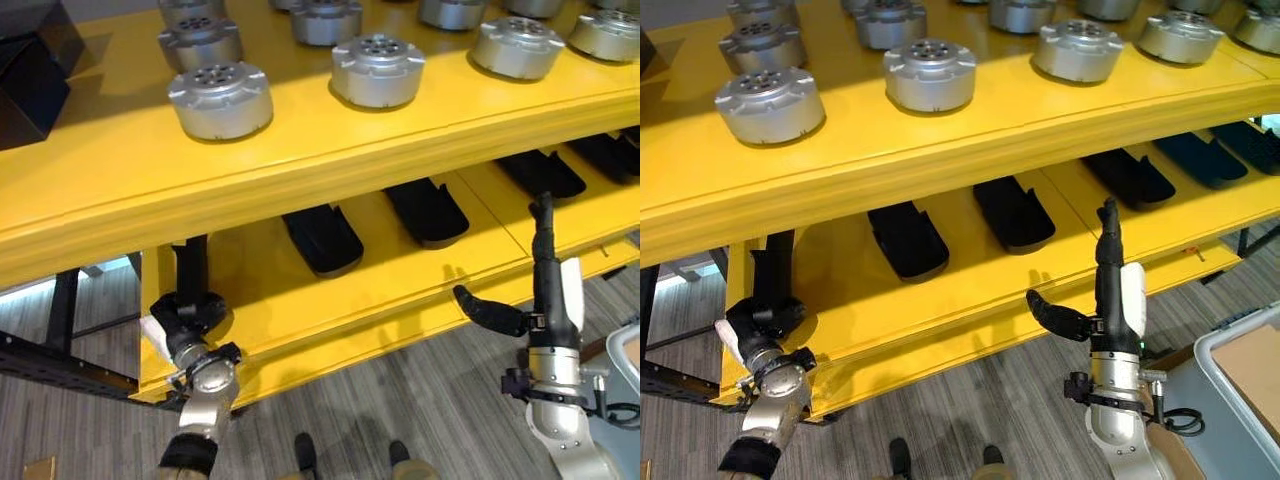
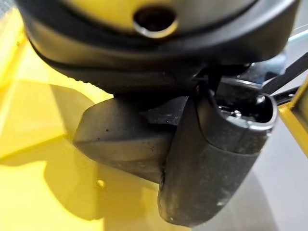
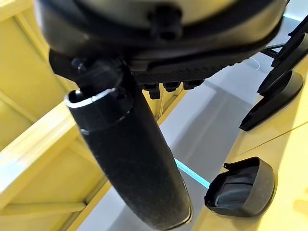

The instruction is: Move parts from the plastic box to the shelf.

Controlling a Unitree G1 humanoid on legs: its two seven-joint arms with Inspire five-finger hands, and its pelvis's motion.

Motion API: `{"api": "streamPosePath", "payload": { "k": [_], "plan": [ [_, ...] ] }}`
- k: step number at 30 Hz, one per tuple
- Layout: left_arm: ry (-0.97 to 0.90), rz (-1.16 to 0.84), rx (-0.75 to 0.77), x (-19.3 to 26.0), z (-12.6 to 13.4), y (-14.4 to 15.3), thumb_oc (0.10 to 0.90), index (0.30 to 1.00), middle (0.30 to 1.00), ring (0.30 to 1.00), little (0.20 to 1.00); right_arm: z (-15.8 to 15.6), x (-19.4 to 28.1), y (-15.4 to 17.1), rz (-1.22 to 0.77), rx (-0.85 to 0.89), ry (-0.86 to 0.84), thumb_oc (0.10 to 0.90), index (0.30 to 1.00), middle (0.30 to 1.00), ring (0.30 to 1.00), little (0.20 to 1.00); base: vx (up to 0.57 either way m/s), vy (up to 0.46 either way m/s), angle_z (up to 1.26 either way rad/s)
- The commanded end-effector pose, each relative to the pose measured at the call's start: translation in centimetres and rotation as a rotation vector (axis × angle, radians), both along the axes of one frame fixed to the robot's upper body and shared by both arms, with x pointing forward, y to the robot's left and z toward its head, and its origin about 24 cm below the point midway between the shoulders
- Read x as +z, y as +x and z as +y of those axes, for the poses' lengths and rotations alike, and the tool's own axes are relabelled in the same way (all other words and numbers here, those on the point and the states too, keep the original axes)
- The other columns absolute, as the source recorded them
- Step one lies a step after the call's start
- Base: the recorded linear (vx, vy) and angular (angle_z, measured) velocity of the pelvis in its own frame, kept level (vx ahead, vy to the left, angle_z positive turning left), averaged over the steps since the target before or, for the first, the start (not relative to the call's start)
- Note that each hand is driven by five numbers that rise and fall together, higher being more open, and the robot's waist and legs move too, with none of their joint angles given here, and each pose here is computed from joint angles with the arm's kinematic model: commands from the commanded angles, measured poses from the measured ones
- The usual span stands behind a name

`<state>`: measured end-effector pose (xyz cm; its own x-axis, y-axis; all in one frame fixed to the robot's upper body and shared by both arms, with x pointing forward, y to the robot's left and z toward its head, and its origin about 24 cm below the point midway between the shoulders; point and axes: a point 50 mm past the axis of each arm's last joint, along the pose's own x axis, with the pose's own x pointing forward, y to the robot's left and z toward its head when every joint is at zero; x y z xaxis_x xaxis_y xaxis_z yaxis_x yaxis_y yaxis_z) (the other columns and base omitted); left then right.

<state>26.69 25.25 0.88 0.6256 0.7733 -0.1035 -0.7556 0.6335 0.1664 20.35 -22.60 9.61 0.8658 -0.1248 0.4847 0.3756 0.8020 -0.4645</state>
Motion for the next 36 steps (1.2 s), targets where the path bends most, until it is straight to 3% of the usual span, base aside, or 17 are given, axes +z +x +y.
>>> {"api": "streamPosePath", "payload": {
  "k": [1,7,18,19,20,21,30,36],
  "plan": [
    [0.009,-0.147,0.074,2.8,1.6,2.1,0.400,0.300,0.300,0.300,0.300,0.6,3.3,1.4,-0.195,0.063,-0.035,0.900,1.000,1.000,1.000,1.000,0.00,0.004,-0.06],
    [0.086,-0.059,0.123,2.9,3.5,2.5,0.400,0.300,0.300,0.300,0.300,0.6,3.2,1.5,-0.180,0.085,-0.052,0.900,1.000,1.000,1.000,1.000,0.01,0.022,-0.11],
    [0.054,0.051,0.161,2.3,5.5,2.8,0.400,0.300,0.300,0.300,0.300,1.0,3.4,2.0,-0.176,0.111,-0.067,0.900,1.000,1.000,1.000,1.000,0.01,0.008,-0.05],
    [0.061,0.059,0.153,2.2,5.4,2.9,0.555,0.517,0.517,0.517,0.517,1.0,3.3,2.0,-0.174,0.113,-0.067,0.900,1.000,1.000,1.000,1.000,0.00,0.000,0.00],
    [0.064,0.061,0.152,2.2,5.4,2.9,0.622,0.610,0.610,0.610,0.610,1.0,3.3,2.0,-0.175,0.113,-0.068,0.900,1.000,1.000,1.000,1.000,0.00,0.000,0.00],
    [0.072,0.064,0.150,2.2,5.4,2.9,0.900,1.000,1.000,1.000,1.000,1.0,3.3,1.9,-0.175,0.114,-0.069,0.900,1.000,1.000,1.000,1.000,0.00,0.000,0.00],
    [0.060,0.088,-0.061,1.4,2.7,3.5,0.900,1.000,1.000,1.000,1.000,1.2,3.4,2.0,-0.174,0.116,-0.068,0.900,1.000,1.000,1.000,1.000,-0.01,-0.006,0.00],
    [0.004,0.070,-0.108,0.8,1.0,3.3,0.900,1.000,1.000,1.000,1.000,1.3,3.2,2.0,-0.170,0.107,-0.066,0.900,1.000,1.000,1.000,1.000,0.00,0.000,0.00]
  ]
}}
